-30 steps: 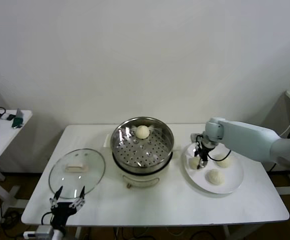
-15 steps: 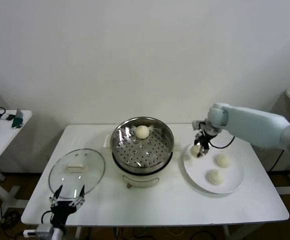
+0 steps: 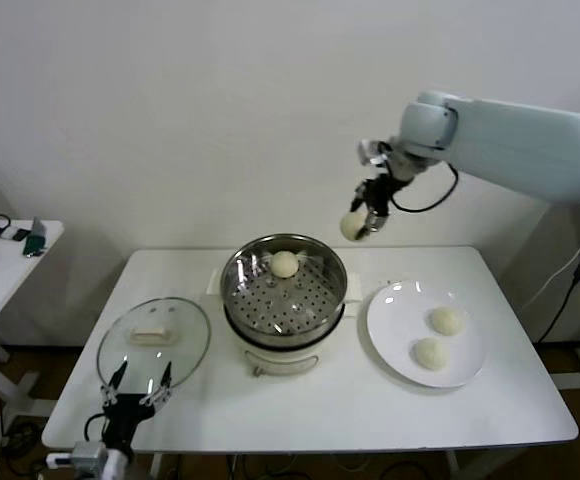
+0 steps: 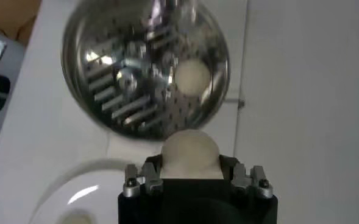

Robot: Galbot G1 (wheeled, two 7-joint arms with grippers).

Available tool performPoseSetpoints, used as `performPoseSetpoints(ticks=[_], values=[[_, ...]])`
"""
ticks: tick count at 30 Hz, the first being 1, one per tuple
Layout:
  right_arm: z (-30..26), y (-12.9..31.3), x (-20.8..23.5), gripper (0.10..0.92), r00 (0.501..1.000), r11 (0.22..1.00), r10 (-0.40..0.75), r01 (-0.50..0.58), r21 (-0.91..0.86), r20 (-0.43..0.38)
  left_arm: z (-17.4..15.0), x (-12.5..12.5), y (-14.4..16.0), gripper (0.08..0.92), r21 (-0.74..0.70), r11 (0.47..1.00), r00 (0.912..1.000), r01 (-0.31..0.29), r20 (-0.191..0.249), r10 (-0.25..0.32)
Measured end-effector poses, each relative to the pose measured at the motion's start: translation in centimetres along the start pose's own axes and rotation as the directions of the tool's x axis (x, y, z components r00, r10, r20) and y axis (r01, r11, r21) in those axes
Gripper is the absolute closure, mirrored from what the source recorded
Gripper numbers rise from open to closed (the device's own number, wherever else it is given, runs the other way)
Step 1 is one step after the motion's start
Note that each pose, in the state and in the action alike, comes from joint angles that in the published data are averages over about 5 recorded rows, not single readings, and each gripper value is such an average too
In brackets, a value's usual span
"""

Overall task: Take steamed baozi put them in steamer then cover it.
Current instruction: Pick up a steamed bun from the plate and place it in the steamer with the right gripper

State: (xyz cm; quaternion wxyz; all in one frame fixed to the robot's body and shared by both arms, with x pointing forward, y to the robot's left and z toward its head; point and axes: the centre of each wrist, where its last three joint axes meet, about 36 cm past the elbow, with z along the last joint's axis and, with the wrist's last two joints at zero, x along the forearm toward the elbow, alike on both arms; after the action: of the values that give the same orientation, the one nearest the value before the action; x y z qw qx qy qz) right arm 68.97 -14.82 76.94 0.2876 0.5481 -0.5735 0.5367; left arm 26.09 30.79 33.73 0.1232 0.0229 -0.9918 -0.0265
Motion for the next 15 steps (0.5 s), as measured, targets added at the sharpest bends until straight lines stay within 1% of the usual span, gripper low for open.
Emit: performPoseSetpoints(ticks=[3,7,15], values=[[-3.4,-0.1,-0.9,0.385,1.000,0.999,-0.014,0.014,0.035,0.022,0.0,0.2,0.3,0.177,-0.005,1.000,1.0000,0.002,0.002,-0.002],[-6.8,0.2,-3.5,0.386,0.998,0.996,-0.046,0.044,0.074,0.030,-0.1,0.6,0.5,0.177,-0.011,1.000,1.0000,0.004,0.005,-0.004],[-10.3,1.1,-10.1,0.386,0.995,0.989,-0.095,0.095,0.117,-0.005,-0.4,1.0,0.5,0.177,-0.011,1.000,1.0000,0.004,0.009,-0.003]])
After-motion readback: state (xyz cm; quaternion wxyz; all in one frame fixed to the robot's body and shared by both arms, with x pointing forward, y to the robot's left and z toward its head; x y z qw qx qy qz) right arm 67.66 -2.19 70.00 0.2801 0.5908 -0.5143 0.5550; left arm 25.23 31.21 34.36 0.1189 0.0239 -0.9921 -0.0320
